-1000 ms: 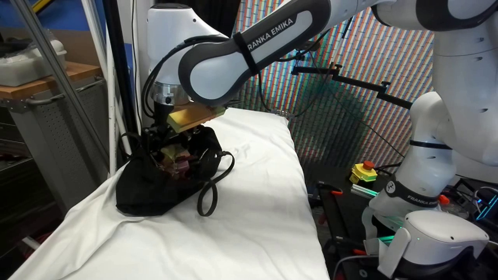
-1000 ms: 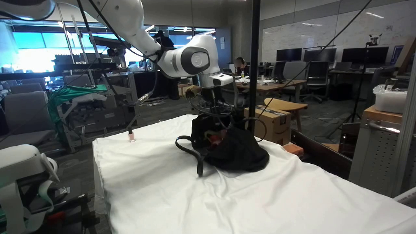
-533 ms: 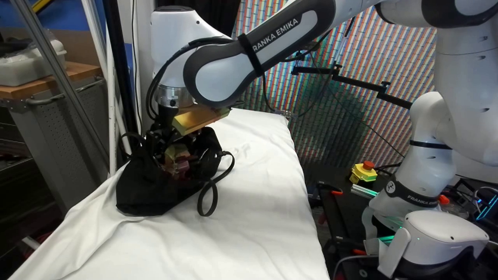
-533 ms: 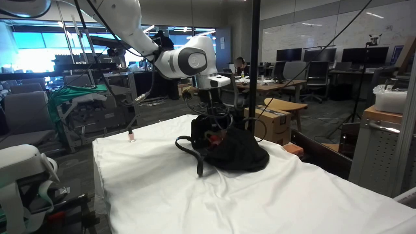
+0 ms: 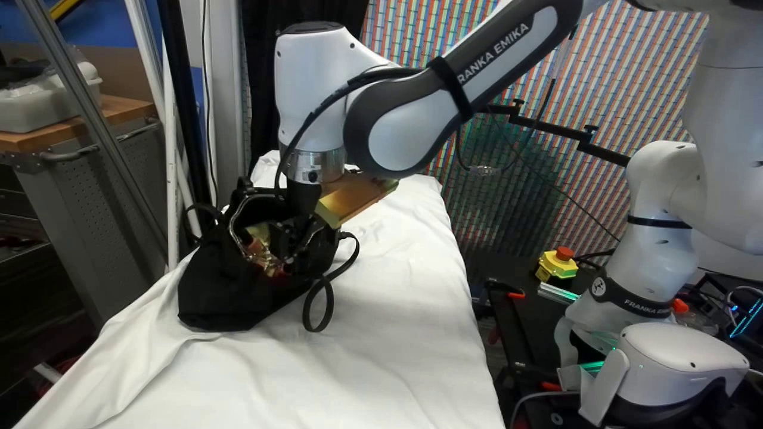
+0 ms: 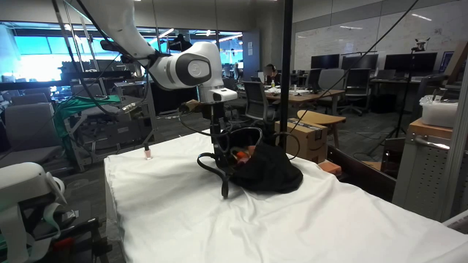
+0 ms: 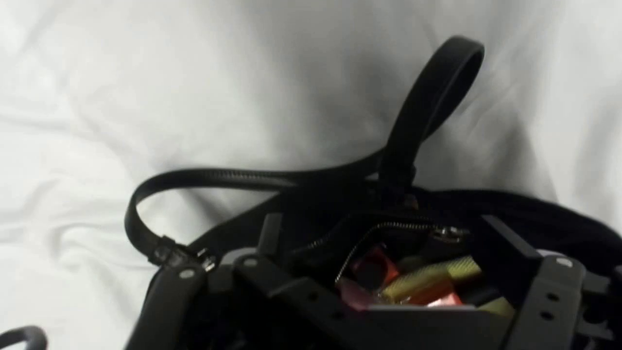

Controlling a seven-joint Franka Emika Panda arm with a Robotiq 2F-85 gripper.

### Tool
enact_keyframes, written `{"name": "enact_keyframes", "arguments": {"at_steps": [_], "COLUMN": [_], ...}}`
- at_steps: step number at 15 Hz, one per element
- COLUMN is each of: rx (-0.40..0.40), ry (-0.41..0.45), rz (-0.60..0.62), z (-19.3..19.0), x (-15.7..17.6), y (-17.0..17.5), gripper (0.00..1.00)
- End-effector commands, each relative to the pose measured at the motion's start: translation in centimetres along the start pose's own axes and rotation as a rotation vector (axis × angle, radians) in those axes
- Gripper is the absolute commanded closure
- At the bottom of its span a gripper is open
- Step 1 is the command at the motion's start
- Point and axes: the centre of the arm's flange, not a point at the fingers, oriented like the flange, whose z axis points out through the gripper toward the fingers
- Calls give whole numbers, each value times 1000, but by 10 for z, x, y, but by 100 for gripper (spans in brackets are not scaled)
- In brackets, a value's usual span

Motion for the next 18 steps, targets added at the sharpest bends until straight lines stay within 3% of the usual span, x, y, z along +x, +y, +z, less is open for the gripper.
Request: {"name": "enact_keyframes", "arguments": {"at_steps": [1, 9, 13, 18], "rx": [-3, -40, -27, 8], "ry": [11, -6, 27, 112], "rz": [-6, -72, -102, -177], "z": [-9, -1, -1, -7], "x": [-79, -218, -255, -275], "y": [-4, -69, -89, -113], "gripper": [0, 0, 0, 0]}}
